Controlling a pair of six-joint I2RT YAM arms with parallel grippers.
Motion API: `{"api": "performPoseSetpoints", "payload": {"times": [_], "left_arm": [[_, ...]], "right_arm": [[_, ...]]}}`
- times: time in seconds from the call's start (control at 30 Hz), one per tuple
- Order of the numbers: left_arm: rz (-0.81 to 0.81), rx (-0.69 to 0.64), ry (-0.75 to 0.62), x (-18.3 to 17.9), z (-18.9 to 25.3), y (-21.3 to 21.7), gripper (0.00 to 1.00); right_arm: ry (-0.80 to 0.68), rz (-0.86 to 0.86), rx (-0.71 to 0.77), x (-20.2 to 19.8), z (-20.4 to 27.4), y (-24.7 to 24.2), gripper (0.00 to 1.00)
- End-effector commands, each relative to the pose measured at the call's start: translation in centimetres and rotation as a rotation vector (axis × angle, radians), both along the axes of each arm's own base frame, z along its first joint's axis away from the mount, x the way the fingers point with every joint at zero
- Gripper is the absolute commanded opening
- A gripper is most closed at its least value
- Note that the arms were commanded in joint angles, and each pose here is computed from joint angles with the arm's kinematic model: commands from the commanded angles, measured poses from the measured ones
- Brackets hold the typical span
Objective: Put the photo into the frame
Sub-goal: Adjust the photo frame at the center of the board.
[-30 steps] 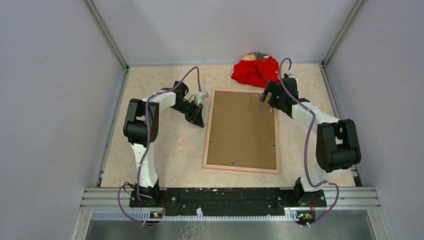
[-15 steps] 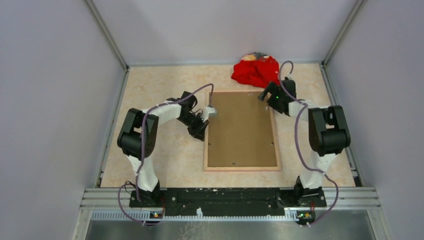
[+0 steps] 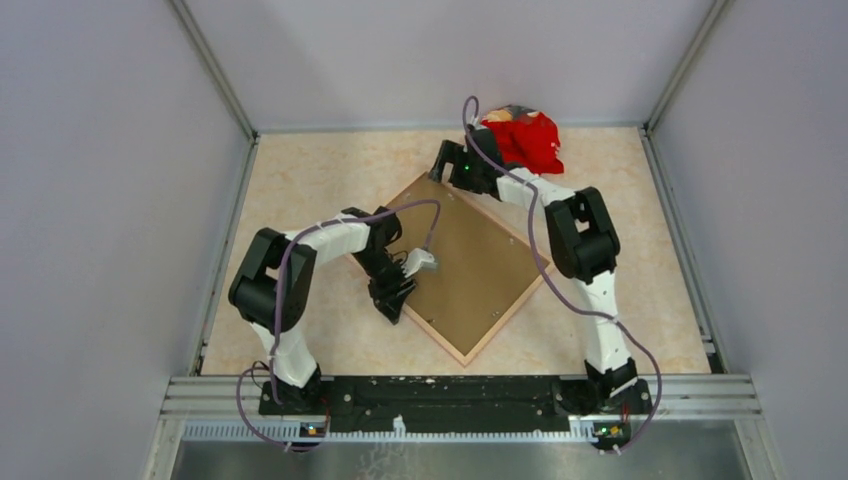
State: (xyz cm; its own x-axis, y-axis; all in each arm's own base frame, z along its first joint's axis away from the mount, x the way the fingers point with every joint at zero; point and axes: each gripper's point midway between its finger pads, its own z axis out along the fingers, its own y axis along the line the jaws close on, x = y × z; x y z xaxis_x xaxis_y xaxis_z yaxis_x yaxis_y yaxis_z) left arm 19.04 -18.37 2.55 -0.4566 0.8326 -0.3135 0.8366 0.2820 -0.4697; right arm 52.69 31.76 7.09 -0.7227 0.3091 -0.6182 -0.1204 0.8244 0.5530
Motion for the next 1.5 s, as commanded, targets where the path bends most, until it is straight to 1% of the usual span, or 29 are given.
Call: {"api": "performPoseSetpoints", "payload": {"times": [0.0, 0.03, 0.07, 0.17, 0.23, 0.3, 0.37, 0.4, 0.47, 0.53, 0.6, 0.7, 0.77, 0.83, 0.97, 1.1, 1.23, 1.3, 1.47], "left_arm": [[-0.133, -0.127, -0.093, 1.8, 2.2, -1.5, 0.67], [-0.154, -0.147, -0.078, 1.4, 3.5, -1.6, 0.76], [-0.168, -0.160, -0.089, 1.6, 4.3, -1.6, 0.77], [-0.155, -0.174, -0.158, 3.7, 6.5, -1.5, 0.77], [-0.106, -0.189, -0.216, 6.5, 8.2, -1.0, 0.77], [-0.021, -0.198, -0.275, 10.4, 9.7, 0.1, 0.77], [0.093, -0.180, -0.353, 15.5, 10.7, 1.6, 0.73], [0.172, -0.152, -0.382, 18.2, 10.8, 2.9, 0.71], [0.309, -0.114, -0.441, 23.1, 10.6, 4.9, 0.63], [0.428, -0.093, -0.490, 27.2, 10.2, 6.6, 0.60], [0.521, -0.065, -0.512, 30.0, 9.2, 7.9, 0.56], [0.574, -0.019, -0.526, 32.1, 7.1, 9.1, 0.49], [0.585, 0.014, -0.517, 32.5, 5.5, 9.5, 0.46], [0.592, 0.052, -0.506, 32.3, 3.9, 10.1, 0.40], [0.568, 0.082, -0.491, 31.0, 1.7, 10.5, 0.29], [0.512, 0.056, -0.395, 27.7, 0.3, 9.5, 0.26], [0.443, 0.051, -0.341, 23.9, -0.7, 8.8, 0.26], [0.396, 0.069, -0.328, 21.7, -1.0, 8.7, 0.27], [0.242, 0.050, -0.249, 15.1, -1.2, 7.7, 0.28]], "right_arm": [[0.008, 0.080, -0.005, -1.8, 6.2, 0.8, 0.99], [0.000, 0.071, -0.004, -1.8, 7.3, -0.2, 0.99], [-0.003, 0.059, 0.001, -1.9, 8.2, -1.2, 0.99], [0.008, -0.002, -0.019, -3.4, 9.9, -5.0, 0.99], [0.032, -0.038, -0.063, -5.8, 10.0, -7.4, 0.99], [0.055, -0.066, -0.097, -8.9, 9.5, -9.4, 0.99], [0.092, -0.100, -0.117, -12.3, 8.4, -11.3, 0.99], [0.119, -0.114, -0.125, -14.6, 7.7, -12.4, 0.99], [0.156, -0.144, -0.120, -17.9, 6.7, -13.9, 0.99], [0.192, -0.167, -0.101, -21.1, 5.6, -15.0, 0.99], [0.225, -0.185, -0.087, -23.9, 4.3, -16.0, 0.99], [0.269, -0.203, -0.073, -27.2, 2.6, -17.1, 0.99], [0.299, -0.223, -0.082, -28.7, 1.6, -17.9, 0.99], [0.324, -0.224, -0.079, -29.8, 0.7, -18.1, 0.99], [0.344, -0.215, -0.046, -30.2, -0.5, -17.8, 0.99], [0.304, -0.204, 0.004, -27.8, -0.5, -17.1, 0.99], [0.284, -0.232, 0.039, -23.7, 0.1, -17.8, 0.99], [0.262, -0.238, 0.042, -21.5, 0.8, -18.2, 0.99], [0.249, -0.212, 0.030, -16.8, 1.8, -18.1, 0.99]]}}
